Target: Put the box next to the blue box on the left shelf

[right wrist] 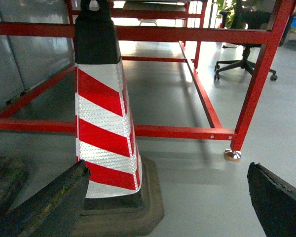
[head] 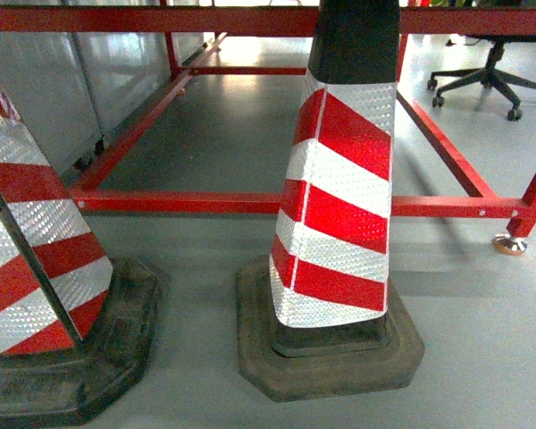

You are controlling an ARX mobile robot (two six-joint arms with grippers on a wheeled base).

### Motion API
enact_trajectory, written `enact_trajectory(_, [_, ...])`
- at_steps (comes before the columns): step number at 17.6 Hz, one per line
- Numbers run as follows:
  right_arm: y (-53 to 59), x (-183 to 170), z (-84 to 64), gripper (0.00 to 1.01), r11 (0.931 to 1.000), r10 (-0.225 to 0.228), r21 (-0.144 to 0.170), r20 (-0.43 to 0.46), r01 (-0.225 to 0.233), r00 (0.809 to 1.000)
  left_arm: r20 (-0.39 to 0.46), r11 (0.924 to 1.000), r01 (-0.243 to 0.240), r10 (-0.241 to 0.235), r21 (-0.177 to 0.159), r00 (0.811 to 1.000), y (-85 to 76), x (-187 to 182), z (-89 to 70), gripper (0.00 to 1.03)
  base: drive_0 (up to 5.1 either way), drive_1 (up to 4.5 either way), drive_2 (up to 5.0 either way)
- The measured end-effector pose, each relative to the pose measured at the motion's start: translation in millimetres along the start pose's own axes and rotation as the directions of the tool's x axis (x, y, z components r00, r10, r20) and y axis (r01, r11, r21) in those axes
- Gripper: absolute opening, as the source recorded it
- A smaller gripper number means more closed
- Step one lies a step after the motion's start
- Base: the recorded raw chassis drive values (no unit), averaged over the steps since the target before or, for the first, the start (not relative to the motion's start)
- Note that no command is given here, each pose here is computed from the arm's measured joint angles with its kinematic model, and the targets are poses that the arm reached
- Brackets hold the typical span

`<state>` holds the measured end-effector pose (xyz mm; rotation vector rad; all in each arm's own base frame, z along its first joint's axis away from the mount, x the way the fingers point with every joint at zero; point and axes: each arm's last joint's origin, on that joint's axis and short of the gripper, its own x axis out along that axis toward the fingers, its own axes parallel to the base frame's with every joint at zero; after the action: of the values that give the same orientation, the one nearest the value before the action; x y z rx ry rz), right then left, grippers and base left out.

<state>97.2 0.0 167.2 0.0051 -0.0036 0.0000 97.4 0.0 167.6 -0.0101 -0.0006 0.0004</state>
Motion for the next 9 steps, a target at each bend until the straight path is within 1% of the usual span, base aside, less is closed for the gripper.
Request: enact_trajectory(9, [0.0,0.0,-0.1,0.98,1.0,0.0,0.0,-0.001,0.0,1.0,-0.001,1.0,0.0,0.0,0.0,1.0,0.0,0.0,-0.2,0.98,0.0,0.0,0.0])
